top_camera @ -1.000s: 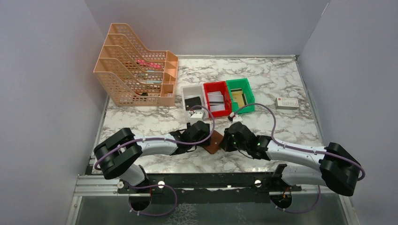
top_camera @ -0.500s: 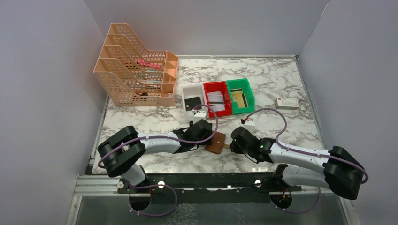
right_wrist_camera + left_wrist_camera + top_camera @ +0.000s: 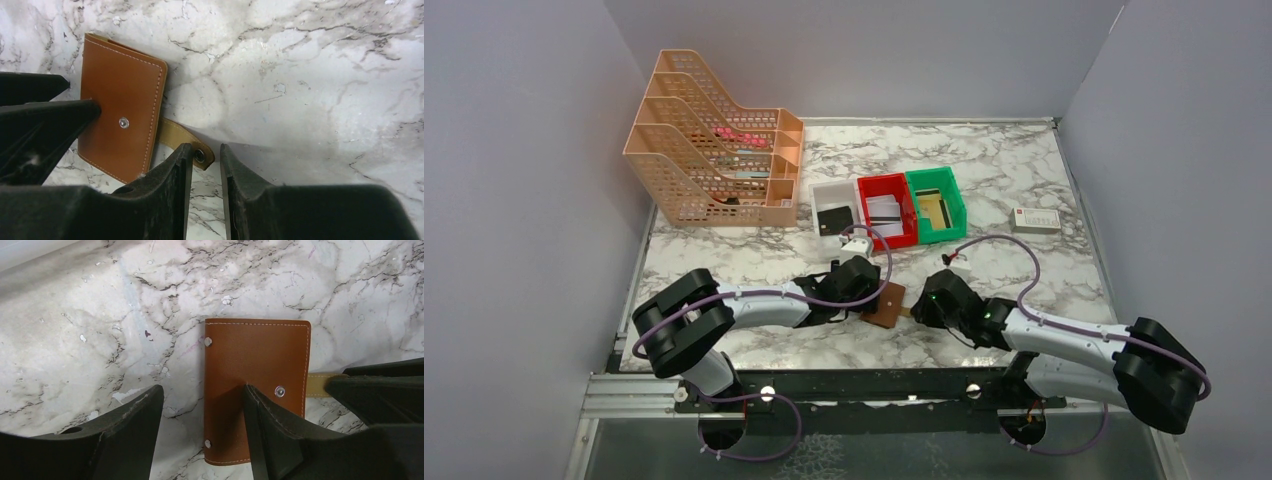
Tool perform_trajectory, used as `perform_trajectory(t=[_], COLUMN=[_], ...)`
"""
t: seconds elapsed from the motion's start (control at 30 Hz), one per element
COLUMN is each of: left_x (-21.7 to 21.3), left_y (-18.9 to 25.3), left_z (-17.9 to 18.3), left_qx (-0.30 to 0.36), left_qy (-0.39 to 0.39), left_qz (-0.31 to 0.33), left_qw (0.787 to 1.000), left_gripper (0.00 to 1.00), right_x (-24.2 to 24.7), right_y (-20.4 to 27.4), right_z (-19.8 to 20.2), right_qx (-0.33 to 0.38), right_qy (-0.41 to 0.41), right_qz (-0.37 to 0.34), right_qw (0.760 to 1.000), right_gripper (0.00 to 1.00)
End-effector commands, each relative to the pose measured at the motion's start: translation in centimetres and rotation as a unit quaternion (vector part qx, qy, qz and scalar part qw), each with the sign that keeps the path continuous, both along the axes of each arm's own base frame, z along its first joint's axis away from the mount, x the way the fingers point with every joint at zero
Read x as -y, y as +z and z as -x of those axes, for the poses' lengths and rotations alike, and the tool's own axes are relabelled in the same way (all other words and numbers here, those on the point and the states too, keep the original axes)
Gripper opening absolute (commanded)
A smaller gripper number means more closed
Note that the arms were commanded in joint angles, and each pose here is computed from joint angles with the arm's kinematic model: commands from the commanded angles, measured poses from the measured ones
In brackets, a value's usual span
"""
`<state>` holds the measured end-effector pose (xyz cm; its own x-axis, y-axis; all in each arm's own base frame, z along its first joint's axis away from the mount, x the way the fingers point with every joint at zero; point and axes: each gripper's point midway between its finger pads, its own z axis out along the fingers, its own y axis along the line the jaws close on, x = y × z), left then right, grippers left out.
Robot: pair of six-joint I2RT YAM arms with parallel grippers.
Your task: Take the credit cards out of the card holder
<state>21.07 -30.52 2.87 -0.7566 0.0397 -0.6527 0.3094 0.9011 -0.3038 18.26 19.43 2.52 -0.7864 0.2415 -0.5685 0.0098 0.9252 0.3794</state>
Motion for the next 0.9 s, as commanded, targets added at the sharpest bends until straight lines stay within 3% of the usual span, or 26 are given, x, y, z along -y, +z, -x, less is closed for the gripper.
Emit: perform_trajectory(t=[0.0,0.07,0.33,0.47,0.6,0.73,0.87], left_x=[-1.2,-1.1,-0.8,-1.9,-4.3,-7.3,-9.2], left_y=[-1.8,-1.7,0.1,1.7,3.3,4.7,6.8], left_z=[2.4,2.5,2.4,1.6,0.8,0.4,0.7], left_qx=[-0.047,-0.046,-0.026,-0.001,0.028,0.051,0.072], left_qy=[-0.027,-0.029,-0.040,-0.007,0.045,0.105,0.144], left_qz=[-0.037,-0.035,-0.020,-0.017,-0.028,-0.035,0.009], left_qw=[0.998,0.998,0.999,1.000,0.998,0.993,0.987], left_gripper=[0.63,0.63,0.66,0.70,0.75,0.79,0.81], right_x=[-1.4,-1.4,-2.2,-1.8,-3.7,-7.0,-10.5], right_y=[0.2,0.1,1.9,4.8,8.4,11.5,12.9], right_z=[0.2,0.1,-0.2,-1.0,-0.7,0.3,1.3], right_qx=[-0.007,-0.008,0.021,0.059,0.094,0.106,0.083], right_qy=[0.011,0.010,0.037,0.050,0.122,0.219,0.306], right_qz=[-0.055,-0.057,-0.083,-0.070,-0.091,-0.131,-0.162], right_qw=[0.998,0.998,0.996,0.995,0.984,0.961,0.934], right_gripper=[0.32,0.31,0.07,0.07,0.07,0.08,0.08])
